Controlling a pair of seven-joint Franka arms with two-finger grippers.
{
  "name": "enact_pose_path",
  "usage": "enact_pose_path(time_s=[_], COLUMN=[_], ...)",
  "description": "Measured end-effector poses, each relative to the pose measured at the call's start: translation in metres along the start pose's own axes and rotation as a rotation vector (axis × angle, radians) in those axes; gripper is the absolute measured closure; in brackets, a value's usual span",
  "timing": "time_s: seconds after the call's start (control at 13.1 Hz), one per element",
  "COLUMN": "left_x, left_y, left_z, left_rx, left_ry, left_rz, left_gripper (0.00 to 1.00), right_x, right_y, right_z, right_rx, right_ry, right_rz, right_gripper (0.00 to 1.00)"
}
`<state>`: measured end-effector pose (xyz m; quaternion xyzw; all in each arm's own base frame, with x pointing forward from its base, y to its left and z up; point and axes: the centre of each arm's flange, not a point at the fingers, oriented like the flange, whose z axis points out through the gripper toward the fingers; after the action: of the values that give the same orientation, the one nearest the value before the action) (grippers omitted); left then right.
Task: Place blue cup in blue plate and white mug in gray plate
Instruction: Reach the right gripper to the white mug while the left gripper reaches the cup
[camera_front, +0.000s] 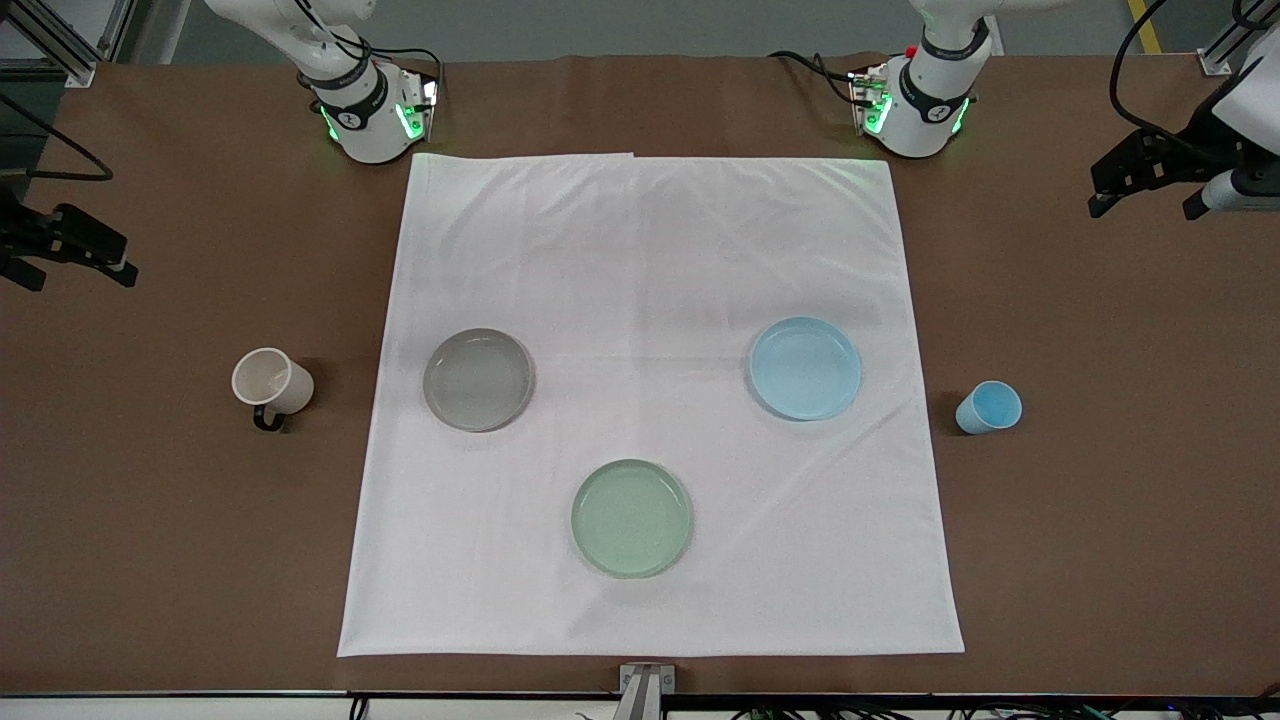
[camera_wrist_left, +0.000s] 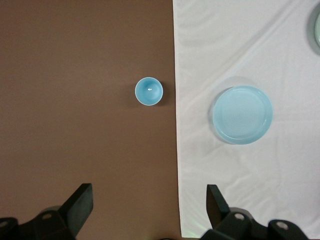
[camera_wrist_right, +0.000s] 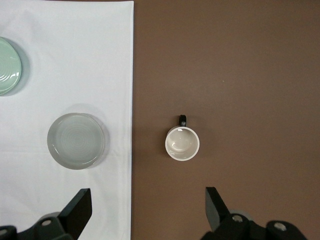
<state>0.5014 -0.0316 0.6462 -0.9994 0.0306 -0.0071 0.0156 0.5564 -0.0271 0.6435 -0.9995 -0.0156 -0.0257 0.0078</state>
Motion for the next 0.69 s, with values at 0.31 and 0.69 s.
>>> enact_pose_path(time_s=[0.31,0.69], left_x=[0.007,0.061], left_y=[-0.019,-0.101], left_z=[0.005,0.108], left_rx=[0.007,-0.010], left_ry=[-0.008,-0.088], left_rz=[-0.032,-0.120], left_gripper=[0.00,0.00], right_x=[0.000,0.011], right_y=[0.000,0.005], right_z=[0.000,0.037], right_rx=[0.000,0.001], right_ry=[-0.004,-0.025], right_rz=[0.000,0.007], right_gripper=[0.00,0.00])
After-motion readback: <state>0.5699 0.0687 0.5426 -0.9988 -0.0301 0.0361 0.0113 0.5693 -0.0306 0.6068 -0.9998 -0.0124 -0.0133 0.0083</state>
